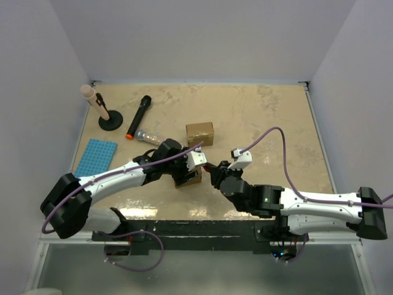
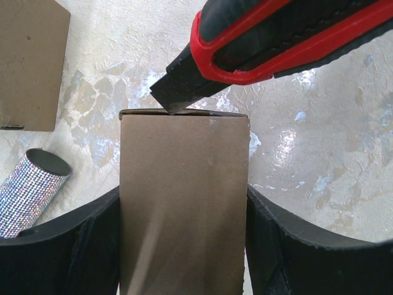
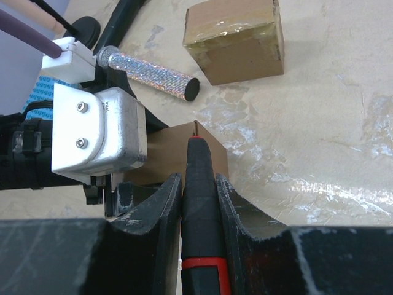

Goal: Unpack the express box
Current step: Cut the express box at the center of the board.

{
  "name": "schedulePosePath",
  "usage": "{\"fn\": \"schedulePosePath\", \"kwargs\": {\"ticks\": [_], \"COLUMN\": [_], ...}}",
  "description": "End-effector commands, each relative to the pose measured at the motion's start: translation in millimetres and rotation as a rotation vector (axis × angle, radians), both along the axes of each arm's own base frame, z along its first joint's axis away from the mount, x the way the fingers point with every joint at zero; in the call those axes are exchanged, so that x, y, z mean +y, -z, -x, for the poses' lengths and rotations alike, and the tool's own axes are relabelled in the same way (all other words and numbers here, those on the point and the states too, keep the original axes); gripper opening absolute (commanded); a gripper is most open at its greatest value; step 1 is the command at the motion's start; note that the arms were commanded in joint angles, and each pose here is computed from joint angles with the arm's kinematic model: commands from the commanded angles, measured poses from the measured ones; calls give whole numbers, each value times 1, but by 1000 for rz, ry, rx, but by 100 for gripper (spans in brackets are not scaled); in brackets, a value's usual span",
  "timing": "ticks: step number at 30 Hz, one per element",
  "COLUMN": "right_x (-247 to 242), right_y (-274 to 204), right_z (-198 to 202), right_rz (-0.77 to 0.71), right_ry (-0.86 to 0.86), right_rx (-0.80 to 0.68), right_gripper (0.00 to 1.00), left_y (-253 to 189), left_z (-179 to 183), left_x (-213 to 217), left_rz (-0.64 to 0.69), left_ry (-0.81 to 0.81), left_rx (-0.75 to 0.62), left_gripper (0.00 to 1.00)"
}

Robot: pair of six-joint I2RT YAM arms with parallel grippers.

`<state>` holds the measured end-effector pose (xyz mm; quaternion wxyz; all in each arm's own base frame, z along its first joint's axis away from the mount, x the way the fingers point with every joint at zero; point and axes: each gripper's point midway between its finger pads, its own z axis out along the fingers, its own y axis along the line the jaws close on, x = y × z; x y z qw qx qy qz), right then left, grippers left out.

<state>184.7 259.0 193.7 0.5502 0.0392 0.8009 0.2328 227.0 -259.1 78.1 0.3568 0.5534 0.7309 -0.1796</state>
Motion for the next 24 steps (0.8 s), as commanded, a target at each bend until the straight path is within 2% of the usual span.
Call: {"fn": "schedulePosePath", "kwargs": {"ticks": [1, 14, 24], "right_x": [-5, 7, 12], "right_y": [2, 8, -5], "right_z": [-5, 4, 13], "right_rz": [-14, -27, 18], "right_ry": [45, -25, -115], "right_rx": [-14, 25, 44], "right_gripper": [0, 0, 0], "left_y": [-6, -7, 1], "left_z": [-6, -11, -24], "left_x": [-9, -9, -6], "left_rz": [28, 19, -17], "left_ry": [-9, -32, -101], "left_rx": [-11, -19, -19], "left_gripper": [70, 68, 55]}}
